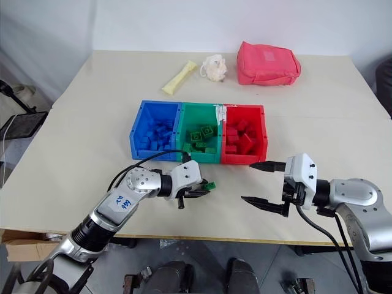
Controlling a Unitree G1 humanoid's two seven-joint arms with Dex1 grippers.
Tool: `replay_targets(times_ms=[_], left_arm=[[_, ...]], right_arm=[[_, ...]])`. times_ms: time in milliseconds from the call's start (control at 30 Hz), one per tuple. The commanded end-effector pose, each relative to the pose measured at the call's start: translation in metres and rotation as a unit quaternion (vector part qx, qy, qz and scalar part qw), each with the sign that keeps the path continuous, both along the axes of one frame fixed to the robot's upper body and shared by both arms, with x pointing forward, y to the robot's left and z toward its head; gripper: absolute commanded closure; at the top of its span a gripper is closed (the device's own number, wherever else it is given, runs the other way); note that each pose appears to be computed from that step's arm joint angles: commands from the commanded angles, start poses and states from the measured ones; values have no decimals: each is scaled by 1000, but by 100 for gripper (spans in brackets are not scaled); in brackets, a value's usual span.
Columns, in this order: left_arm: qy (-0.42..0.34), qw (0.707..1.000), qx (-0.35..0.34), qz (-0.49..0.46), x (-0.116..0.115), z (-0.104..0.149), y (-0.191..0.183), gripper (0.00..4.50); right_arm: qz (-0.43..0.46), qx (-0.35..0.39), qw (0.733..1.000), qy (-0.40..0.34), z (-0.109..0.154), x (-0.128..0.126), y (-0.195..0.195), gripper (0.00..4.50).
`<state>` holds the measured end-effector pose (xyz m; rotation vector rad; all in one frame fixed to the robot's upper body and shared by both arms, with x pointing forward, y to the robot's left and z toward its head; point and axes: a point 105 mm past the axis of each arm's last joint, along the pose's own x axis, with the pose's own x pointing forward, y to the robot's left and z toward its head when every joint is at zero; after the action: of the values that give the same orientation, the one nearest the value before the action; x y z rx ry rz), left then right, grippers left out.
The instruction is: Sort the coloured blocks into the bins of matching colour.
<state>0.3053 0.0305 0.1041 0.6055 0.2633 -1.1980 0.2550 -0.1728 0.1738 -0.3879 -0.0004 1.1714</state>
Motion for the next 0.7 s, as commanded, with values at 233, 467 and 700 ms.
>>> replay_targets(times_ms=[233, 467, 700], left_arm=[[-73, 996, -48, 10, 12, 24, -8, 406], [-121, 983, -126, 51, 23, 77, 0, 406], [-179, 949, -218, 140, 59, 124, 13, 406]], right_arm=[[-24, 10, 999, -26, 11, 0, -11, 0], [-56, 32, 997, -37, 17, 4, -18, 0], [-63, 40, 996, -43, 19, 10, -17, 0]])
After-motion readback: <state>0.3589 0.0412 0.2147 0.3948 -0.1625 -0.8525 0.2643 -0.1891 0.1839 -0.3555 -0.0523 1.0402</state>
